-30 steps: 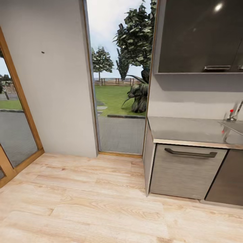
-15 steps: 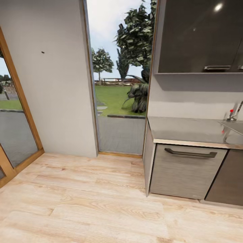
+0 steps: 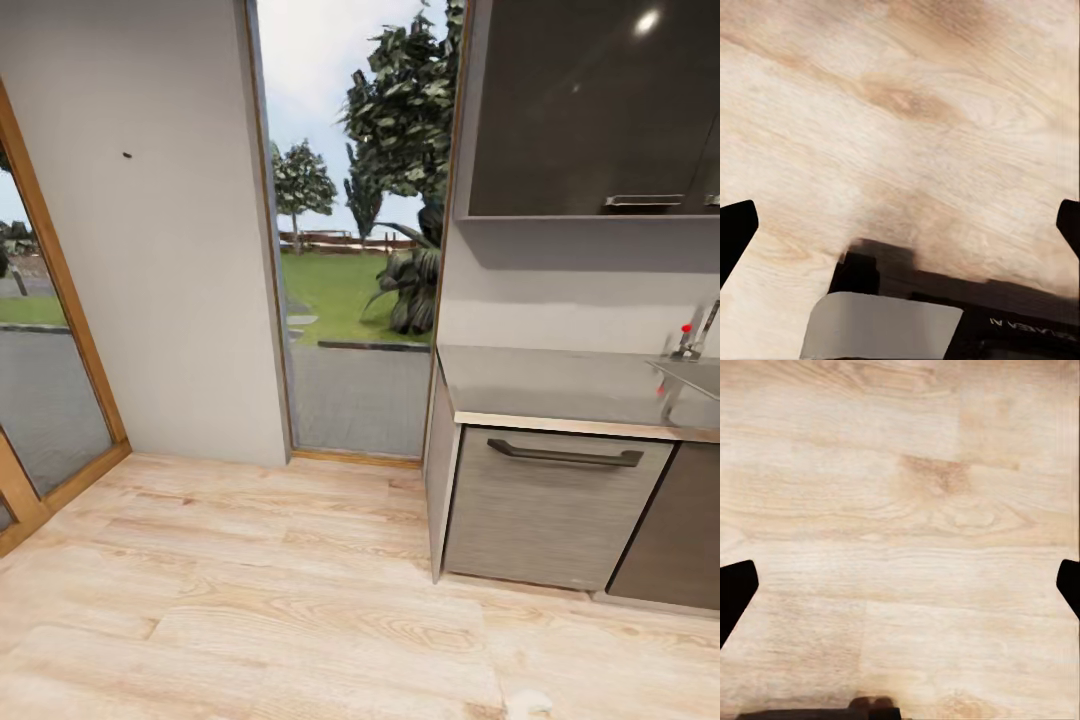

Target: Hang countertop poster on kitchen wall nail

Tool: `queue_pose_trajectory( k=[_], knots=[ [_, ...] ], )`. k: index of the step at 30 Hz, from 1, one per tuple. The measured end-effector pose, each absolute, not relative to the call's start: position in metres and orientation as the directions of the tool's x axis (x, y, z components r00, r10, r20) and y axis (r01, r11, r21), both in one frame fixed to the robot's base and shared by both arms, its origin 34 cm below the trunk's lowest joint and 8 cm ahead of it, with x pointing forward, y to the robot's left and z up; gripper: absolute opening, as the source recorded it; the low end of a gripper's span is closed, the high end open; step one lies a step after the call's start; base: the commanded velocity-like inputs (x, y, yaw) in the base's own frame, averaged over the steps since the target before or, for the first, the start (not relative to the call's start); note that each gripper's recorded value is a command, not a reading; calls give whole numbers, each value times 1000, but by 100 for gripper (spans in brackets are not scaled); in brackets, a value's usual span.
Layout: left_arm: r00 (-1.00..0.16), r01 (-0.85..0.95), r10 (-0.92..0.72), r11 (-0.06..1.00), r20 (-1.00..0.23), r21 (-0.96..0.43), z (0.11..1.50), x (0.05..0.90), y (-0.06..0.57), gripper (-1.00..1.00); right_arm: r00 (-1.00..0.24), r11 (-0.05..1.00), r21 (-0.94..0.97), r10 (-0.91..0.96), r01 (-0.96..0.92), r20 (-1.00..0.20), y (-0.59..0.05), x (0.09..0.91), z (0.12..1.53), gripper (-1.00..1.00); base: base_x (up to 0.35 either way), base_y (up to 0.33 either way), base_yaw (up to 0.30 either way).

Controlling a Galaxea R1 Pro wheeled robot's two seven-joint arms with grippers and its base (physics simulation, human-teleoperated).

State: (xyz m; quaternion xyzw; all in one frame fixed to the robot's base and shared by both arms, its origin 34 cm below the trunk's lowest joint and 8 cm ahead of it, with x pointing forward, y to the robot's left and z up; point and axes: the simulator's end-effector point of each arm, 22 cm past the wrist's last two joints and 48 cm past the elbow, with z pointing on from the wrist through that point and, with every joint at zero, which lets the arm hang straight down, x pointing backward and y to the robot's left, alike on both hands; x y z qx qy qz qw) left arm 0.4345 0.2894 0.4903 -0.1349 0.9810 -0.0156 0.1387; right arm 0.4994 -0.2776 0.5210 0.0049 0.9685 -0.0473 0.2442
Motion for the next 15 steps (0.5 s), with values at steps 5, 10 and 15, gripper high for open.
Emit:
queue_pose_trajectory(
  k=[5, 10, 15],
  knots=[
    [-900, -303, -336, 940, -278, -157, 535, 524, 274, 100, -865, 995, -93, -16, 36, -501, -279, 583, 576, 100, 0, 0, 0],
    [-820, -251, -382, 909, -426, -331, 647, 645, 254, 100, -747, 992, -114, -32, 59, -664, -299, 674, 709, 100, 0, 0, 0],
    [-717, -156, -337, 931, -610, -331, 744, 644, 255, 100, -606, 987, -133, -52, 90, -794, -320, 696, 826, 100, 0, 0, 0]
  ],
)
